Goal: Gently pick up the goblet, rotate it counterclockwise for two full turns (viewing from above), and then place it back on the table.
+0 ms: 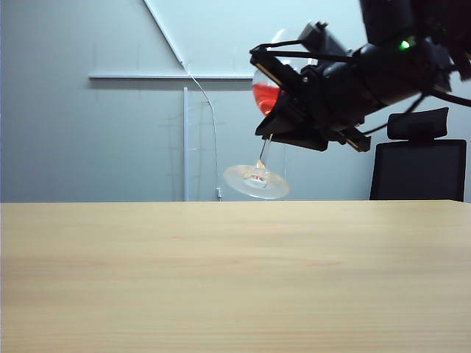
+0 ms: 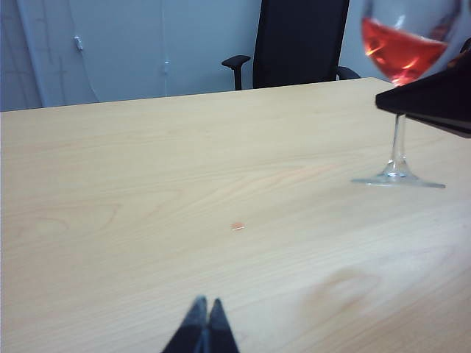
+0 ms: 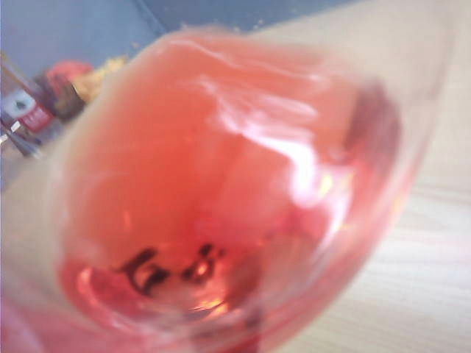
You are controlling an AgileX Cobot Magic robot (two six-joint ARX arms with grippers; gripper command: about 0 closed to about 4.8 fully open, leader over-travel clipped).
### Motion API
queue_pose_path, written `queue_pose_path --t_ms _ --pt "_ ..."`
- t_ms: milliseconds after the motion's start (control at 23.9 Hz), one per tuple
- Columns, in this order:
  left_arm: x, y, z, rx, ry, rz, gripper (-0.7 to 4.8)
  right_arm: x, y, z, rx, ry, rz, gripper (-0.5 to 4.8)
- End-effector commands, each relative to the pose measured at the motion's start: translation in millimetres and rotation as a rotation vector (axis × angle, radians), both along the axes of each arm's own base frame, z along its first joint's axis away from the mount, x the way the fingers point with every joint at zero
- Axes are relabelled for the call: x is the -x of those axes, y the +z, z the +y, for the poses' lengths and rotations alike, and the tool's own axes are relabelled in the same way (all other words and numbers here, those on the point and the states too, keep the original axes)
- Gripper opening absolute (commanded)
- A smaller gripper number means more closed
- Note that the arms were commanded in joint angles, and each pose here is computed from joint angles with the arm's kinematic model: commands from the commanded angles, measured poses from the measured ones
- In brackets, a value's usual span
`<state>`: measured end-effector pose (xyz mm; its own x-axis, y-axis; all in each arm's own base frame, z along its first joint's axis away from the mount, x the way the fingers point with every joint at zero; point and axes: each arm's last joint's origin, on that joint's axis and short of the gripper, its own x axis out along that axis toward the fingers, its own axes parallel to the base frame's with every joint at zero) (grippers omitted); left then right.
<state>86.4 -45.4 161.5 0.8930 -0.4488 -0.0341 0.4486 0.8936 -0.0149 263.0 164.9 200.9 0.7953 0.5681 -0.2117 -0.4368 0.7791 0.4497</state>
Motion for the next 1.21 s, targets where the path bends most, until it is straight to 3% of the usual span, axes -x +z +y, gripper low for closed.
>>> queue_pose_path --t_ms 42,460,711,963,1214 --pt "0 3 0 0.007 -0.005 -0.014 -0.05 -8 18 7 0.043 0.056 -0.006 -0.06" --pt "0 3 0 0.007 -0.005 -0.014 -0.05 -15 48 22 0.255 0.326 -0.042 -0.05" --pt "0 3 0 0.007 -0.005 -0.014 -0.05 1 50 42 0.374 0.54 -0.222 -0.05" --pt "0 3 0 0.007 -0.005 -0.014 -0.05 17 59 63 0.358 0.638 -0.373 -0.05" --pt "0 3 0 0.007 -0.005 -0.014 -0.05 34 56 62 0.292 0.633 -0.478 -0.05"
